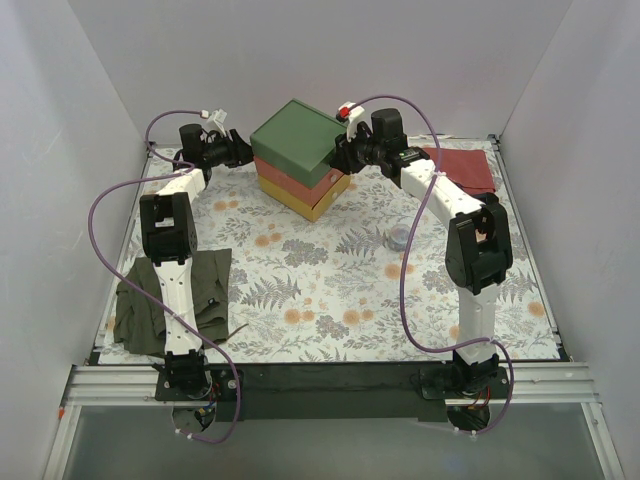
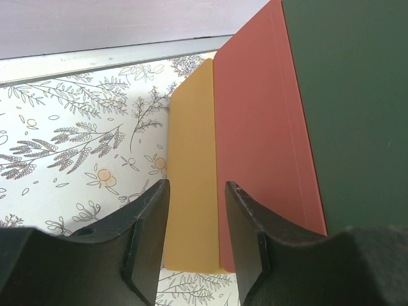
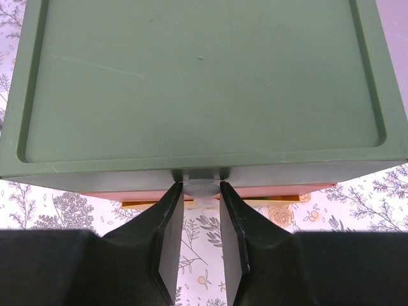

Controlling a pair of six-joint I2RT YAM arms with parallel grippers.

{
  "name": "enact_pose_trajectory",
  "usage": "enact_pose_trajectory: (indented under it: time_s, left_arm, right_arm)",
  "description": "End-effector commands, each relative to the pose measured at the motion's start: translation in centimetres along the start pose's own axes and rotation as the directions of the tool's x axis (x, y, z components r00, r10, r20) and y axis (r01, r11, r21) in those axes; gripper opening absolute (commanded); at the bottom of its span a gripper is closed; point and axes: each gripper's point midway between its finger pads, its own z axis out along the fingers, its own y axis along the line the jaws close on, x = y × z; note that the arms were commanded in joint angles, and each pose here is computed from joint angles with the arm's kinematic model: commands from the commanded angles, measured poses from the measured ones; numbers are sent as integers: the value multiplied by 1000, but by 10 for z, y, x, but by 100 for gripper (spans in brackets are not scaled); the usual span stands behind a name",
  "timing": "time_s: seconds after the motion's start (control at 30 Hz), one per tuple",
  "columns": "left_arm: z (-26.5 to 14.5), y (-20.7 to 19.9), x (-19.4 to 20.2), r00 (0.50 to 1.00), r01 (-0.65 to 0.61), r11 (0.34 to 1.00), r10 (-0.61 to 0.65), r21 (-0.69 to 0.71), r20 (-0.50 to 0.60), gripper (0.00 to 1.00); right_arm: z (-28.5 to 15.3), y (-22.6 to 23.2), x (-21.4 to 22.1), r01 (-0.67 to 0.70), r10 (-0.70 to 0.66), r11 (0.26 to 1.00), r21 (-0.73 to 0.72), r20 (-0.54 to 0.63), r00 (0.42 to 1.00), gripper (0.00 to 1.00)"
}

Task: Sort the stationery into containers
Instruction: Open the drawer in the storage box.

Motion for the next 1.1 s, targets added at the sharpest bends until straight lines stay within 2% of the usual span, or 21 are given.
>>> enact_pose_trajectory:
  time_s: [0.0,0.03,0.37,0.87,1.07]
  left_arm:
    - [-6,-19,-25,998,-50,999,50,12,34,40]
    - [-6,-19,-25,998,-51,999,51,11,36,40]
    - [-4,-17,-26,998,-53,998,53,12,43,40]
    - [-2,-10,-25,998,-51,999,51,0,49,40]
    - [-2,-7,-24,997,-50,999,51,-11,53,41]
  right_arm:
    - [-5,5,-35,44,-43,999,-8,78,996,5]
    - [-6,5,-35,46,-46,999,-5,77,996,1]
    - [-39,16,-34,85,-86,996,14,65,994,1]
    - [-91,42,-2,90,-90,996,11,-21,996,1]
    - [-110,52,24,73,-72,997,15,-70,995,1]
